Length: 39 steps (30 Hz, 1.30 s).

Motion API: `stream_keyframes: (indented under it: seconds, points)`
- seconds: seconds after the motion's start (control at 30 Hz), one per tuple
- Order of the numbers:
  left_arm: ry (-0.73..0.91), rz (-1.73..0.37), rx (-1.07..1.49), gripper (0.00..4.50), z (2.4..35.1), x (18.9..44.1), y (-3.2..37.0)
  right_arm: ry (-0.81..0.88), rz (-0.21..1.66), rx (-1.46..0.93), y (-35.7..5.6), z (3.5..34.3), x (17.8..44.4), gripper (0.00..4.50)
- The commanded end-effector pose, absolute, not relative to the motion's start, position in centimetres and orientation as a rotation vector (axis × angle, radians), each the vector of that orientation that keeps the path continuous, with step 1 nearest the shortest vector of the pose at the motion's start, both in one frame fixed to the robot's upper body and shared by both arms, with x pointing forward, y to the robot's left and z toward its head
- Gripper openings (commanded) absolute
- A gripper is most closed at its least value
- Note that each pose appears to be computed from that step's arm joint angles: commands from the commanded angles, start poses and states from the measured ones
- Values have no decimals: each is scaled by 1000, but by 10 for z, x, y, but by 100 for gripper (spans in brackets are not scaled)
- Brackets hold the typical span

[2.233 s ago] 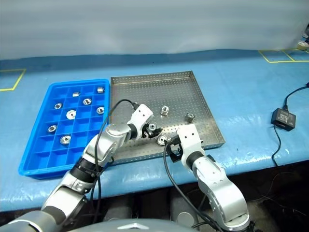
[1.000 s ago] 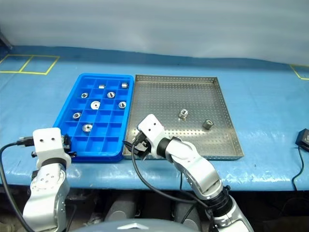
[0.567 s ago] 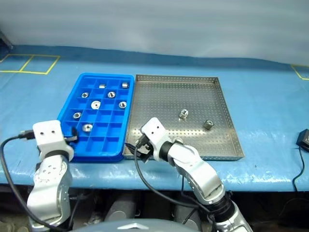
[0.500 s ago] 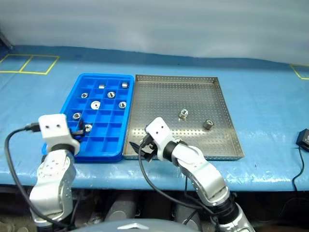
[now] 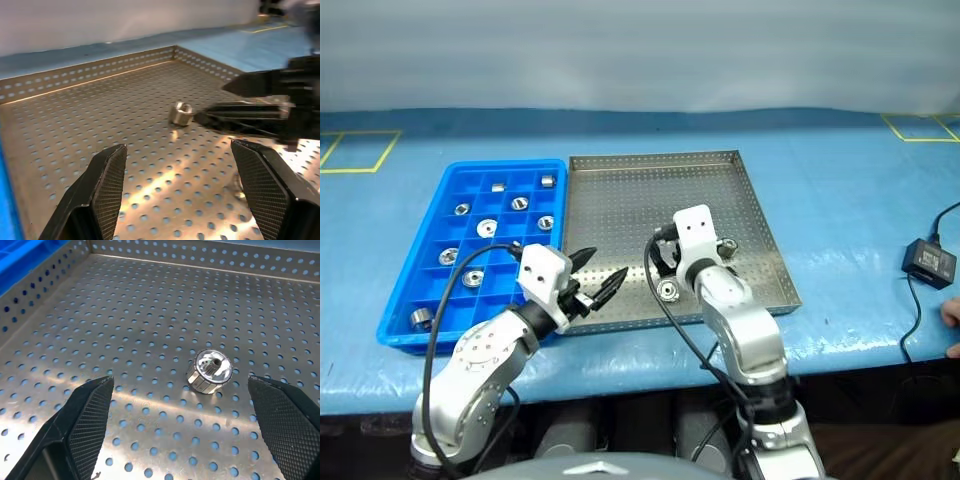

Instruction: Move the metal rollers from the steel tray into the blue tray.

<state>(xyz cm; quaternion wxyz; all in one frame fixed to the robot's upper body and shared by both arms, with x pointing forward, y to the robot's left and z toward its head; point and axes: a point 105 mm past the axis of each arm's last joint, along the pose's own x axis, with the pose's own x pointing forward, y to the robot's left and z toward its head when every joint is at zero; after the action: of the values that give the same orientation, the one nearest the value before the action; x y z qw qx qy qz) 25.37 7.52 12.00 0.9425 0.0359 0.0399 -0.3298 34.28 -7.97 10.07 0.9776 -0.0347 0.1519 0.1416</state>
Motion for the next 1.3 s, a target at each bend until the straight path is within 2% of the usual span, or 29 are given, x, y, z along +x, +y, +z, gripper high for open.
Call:
stream_keyframes:
  seconds: [0.03,0.17,0.33,0.57,1.3]
  points:
    - [47,-750,46,361,124,245,64,314,213,-45,-85,102,361,450]
    - [49,-781,38,361,123,239,58,330,170,-28,-85,95,382,450]
    - [57,-764,32,361,121,236,57,362,164,-2,-87,82,392,450]
    - [61,-728,47,361,118,236,60,384,193,14,-81,71,393,450]
    - [65,-721,41,361,117,237,60,366,218,-7,-76,73,391,450]
